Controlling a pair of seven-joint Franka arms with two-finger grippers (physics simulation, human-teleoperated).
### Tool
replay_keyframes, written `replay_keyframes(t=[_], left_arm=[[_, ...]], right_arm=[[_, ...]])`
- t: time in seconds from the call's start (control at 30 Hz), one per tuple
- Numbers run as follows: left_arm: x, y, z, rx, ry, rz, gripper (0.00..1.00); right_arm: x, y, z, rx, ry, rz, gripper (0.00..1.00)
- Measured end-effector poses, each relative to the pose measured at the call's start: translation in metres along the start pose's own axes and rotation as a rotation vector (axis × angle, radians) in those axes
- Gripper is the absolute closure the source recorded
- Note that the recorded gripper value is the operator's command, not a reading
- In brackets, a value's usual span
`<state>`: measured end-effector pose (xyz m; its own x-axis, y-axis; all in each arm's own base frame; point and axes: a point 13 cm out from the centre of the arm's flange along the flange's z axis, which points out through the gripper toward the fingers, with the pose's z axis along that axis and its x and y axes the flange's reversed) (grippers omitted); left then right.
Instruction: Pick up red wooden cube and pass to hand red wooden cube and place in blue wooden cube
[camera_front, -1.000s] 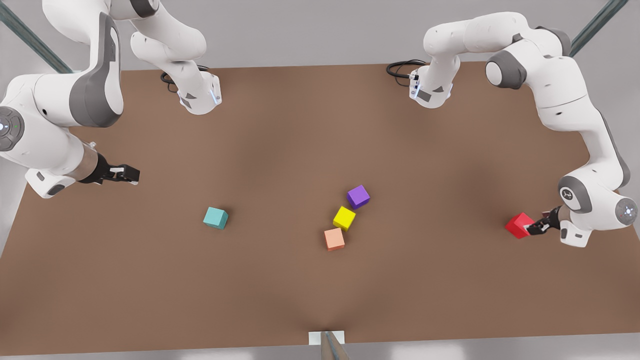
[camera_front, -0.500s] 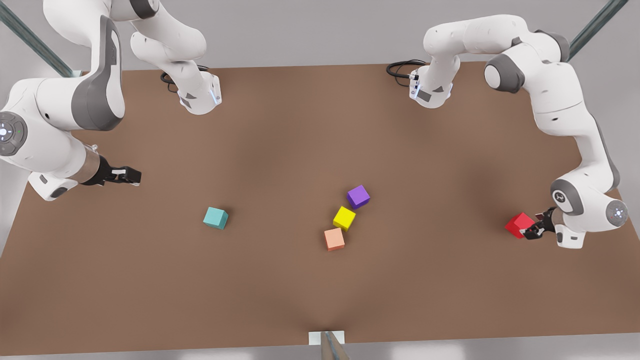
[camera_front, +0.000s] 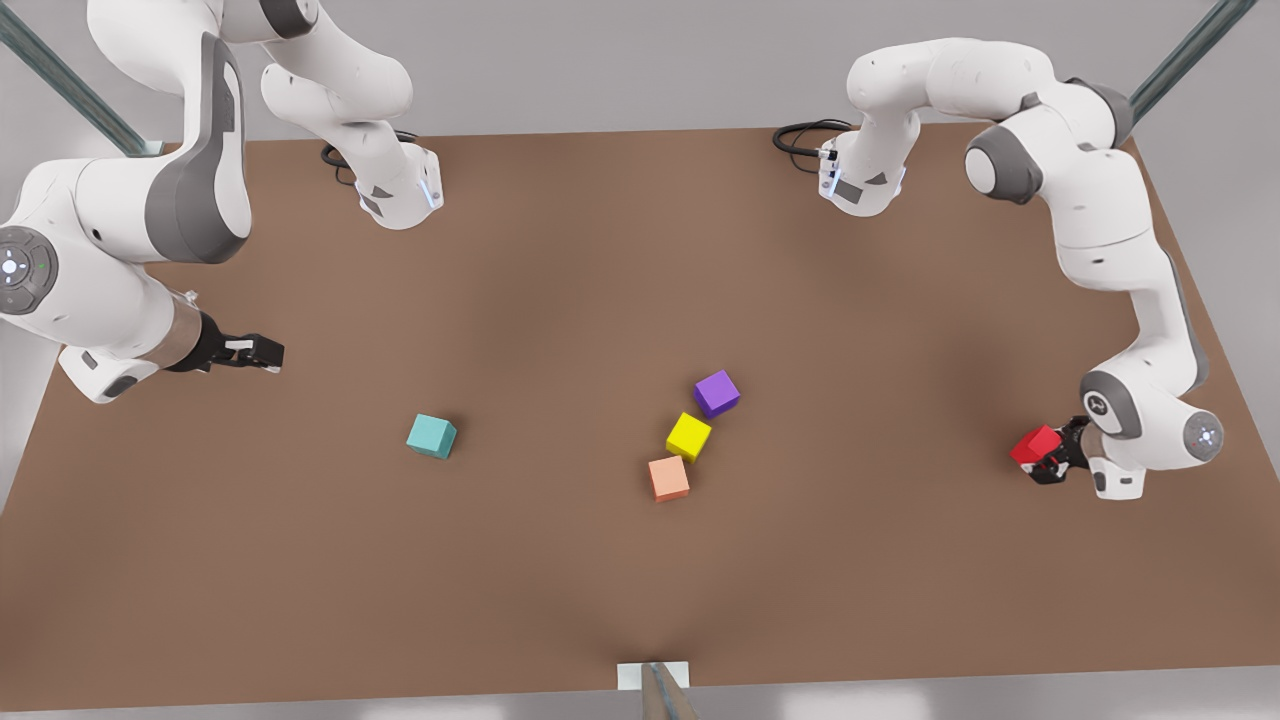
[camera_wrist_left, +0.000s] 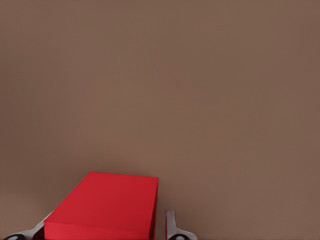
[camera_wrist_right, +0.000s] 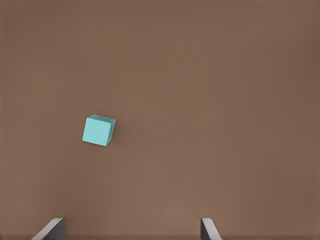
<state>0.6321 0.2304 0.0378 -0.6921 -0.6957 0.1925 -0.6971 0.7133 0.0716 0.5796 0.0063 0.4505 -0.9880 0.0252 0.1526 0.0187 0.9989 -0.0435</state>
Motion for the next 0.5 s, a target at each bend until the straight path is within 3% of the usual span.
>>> replay_keyframes(t=[0.03, 0.1, 0.2, 0.33, 0.4, 0.5], left_arm=[[0.000, -0.001, 0.001, 0.001, -0.001, -0.004, 0.06], [-0.001, -0.002, 0.001, 0.004, -0.005, -0.011, 0.47], [0.000, -0.010, -0.006, 0.013, -0.014, -0.010, 0.49], [0.029, -0.094, -0.068, 0.149, 0.015, 0.041, 0.49], [0.099, -0.178, -0.123, 0.257, 0.087, 0.161, 0.49], [0.302, -0.321, -0.170, 0.402, 0.355, 0.457, 0.48]], right_arm=[[0.000, 0.000, 0.000, 0.000, 0.001, 0.000, 0.00], [-0.001, 0.000, 0.003, 0.000, 0.005, 0.000, 0.00], [-0.001, 0.000, 0.004, 0.000, 0.007, 0.000, 0.00], [-0.001, 0.001, 0.005, -0.002, 0.009, -0.002, 0.00], [-0.008, 0.013, 0.027, -0.046, 0.052, -0.027, 0.00], [-0.019, 0.072, 0.088, -0.285, 0.194, -0.091, 0.00]])
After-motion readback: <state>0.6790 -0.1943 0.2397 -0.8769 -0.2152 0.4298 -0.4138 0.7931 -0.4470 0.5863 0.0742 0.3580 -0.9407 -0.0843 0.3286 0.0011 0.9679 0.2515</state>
